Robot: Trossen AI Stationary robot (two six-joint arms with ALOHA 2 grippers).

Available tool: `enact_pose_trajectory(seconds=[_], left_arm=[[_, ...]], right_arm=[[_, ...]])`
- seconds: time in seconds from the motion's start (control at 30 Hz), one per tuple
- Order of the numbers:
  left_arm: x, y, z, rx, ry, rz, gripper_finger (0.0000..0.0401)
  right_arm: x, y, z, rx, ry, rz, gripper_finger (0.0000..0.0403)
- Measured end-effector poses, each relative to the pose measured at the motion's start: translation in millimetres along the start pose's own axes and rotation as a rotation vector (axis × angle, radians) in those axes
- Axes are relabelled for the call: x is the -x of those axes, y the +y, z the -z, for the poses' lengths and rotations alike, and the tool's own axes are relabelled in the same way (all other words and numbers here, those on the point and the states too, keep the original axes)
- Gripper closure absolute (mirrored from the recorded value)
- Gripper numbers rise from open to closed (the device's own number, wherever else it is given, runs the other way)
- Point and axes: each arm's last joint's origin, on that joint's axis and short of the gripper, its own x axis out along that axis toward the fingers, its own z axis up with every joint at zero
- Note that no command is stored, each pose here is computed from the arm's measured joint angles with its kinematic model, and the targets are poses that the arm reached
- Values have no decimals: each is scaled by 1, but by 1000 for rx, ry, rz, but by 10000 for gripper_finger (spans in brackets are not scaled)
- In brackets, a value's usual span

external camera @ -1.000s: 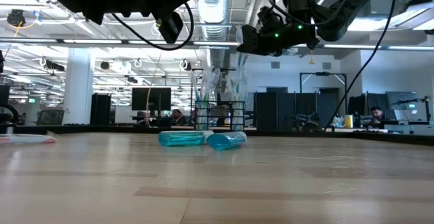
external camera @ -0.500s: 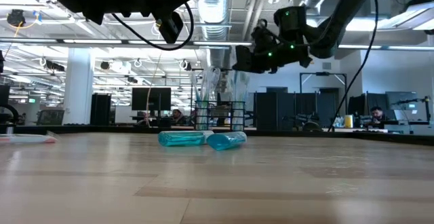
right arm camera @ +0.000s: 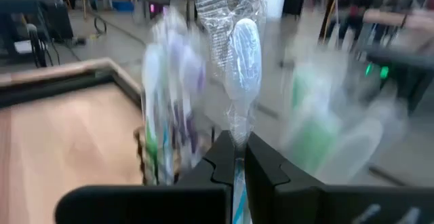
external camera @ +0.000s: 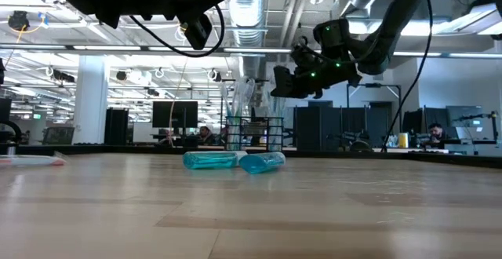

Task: Pick & Place toothbrushing station
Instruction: Put the blue toothbrush into the black wire organizer

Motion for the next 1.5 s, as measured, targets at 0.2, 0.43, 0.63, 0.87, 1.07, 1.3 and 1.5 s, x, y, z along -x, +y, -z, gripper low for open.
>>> enact_pose_trajectory(seconds=[0.2,0.43,0.63,0.87,1.07,1.3,1.5], left_arm=[[0,0,0,1,2,-1,394],[0,0,0,1,3,-1,394],[0,0,0,1,3,-1,394],[0,0,0,2,3,-1,394],[0,0,1,3,6,-2,393],[0,0,1,3,8,-3,393],[0,0,1,4,9,-3,393]], right_arm=[[-8,1,15,-35,7,-1,395],[-9,0,18,-58,20,3,384],[-9,0,18,-51,22,2,349],[-8,0,14,-48,-10,0,334],[-8,2,12,-20,-23,-3,311],[-4,7,5,46,-39,-17,273],[7,9,-18,52,-72,-23,246]])
